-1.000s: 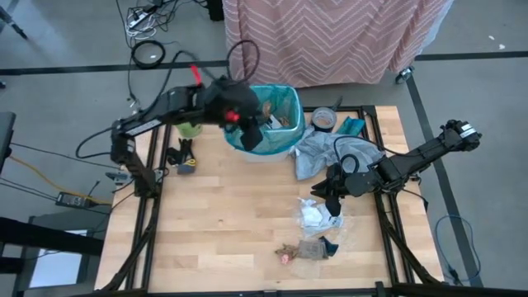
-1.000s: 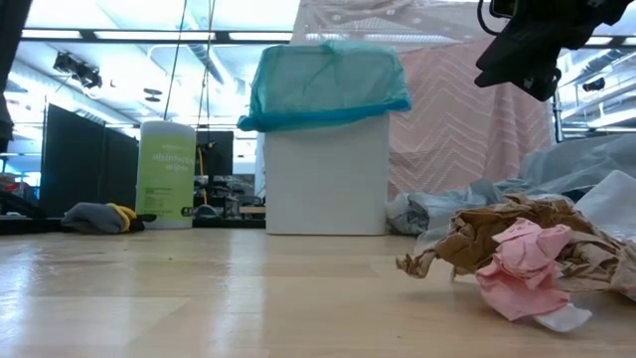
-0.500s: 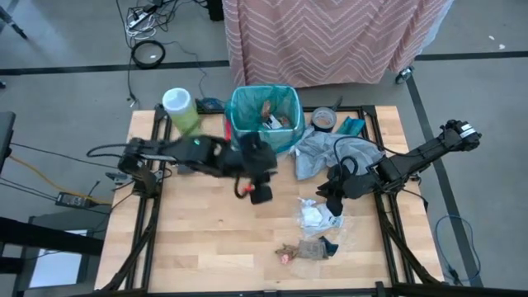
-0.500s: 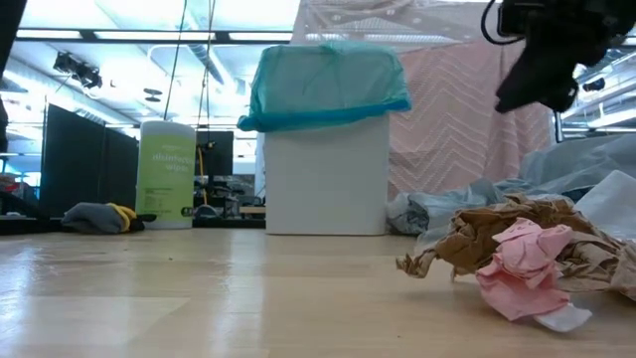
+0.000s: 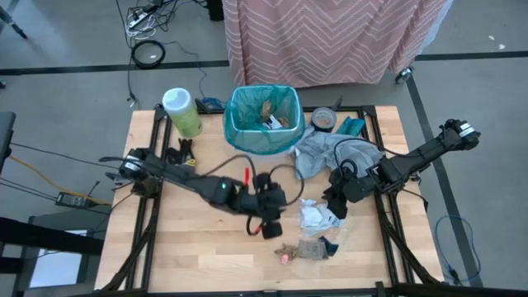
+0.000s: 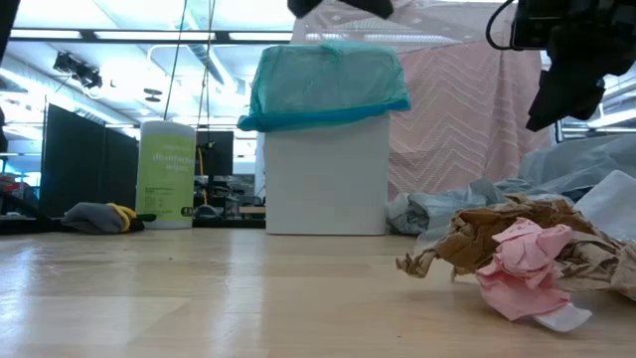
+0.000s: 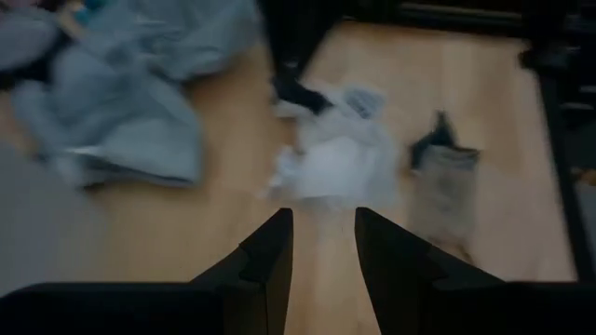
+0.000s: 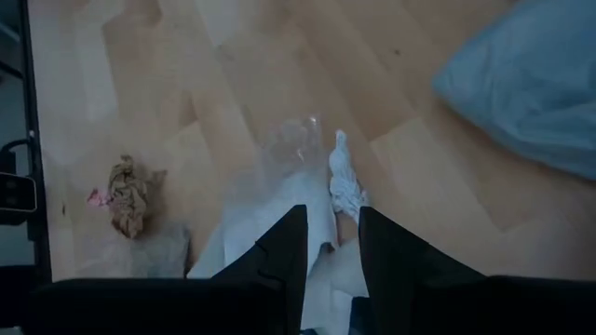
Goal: Place trash/remove bag and relplace
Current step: Put the brown napkin into the trash bin
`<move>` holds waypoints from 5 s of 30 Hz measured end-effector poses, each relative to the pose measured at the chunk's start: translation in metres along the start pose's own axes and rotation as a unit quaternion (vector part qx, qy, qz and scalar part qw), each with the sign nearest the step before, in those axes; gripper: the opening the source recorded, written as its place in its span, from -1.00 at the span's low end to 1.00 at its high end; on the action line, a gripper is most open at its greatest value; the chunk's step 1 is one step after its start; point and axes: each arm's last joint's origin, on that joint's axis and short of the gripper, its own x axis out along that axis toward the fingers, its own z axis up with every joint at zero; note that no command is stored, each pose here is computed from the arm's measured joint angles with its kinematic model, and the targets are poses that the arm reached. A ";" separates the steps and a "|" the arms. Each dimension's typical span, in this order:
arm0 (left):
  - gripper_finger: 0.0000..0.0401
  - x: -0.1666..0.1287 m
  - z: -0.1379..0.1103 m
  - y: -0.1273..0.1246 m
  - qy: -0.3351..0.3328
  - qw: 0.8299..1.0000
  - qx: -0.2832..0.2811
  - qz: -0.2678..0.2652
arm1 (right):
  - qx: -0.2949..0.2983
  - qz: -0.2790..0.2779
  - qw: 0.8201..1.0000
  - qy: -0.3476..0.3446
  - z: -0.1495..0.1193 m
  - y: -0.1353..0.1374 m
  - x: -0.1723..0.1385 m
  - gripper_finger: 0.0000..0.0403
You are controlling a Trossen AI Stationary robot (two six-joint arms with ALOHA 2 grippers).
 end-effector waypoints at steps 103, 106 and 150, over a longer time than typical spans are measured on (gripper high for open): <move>-0.96 -0.037 0.058 -0.044 -0.086 0.996 0.018 0.022 | 0.282 -0.150 0.938 0.136 -0.041 -0.017 -0.015 -1.00; -0.96 -0.050 0.065 -0.034 -0.124 0.992 -0.007 0.024 | 0.285 -0.152 0.936 0.141 -0.045 -0.015 -0.017 -1.00; -0.95 -0.139 -0.010 0.067 -0.273 0.950 -0.123 0.082 | 0.258 -0.155 0.939 0.169 -0.030 0.034 0.109 -1.00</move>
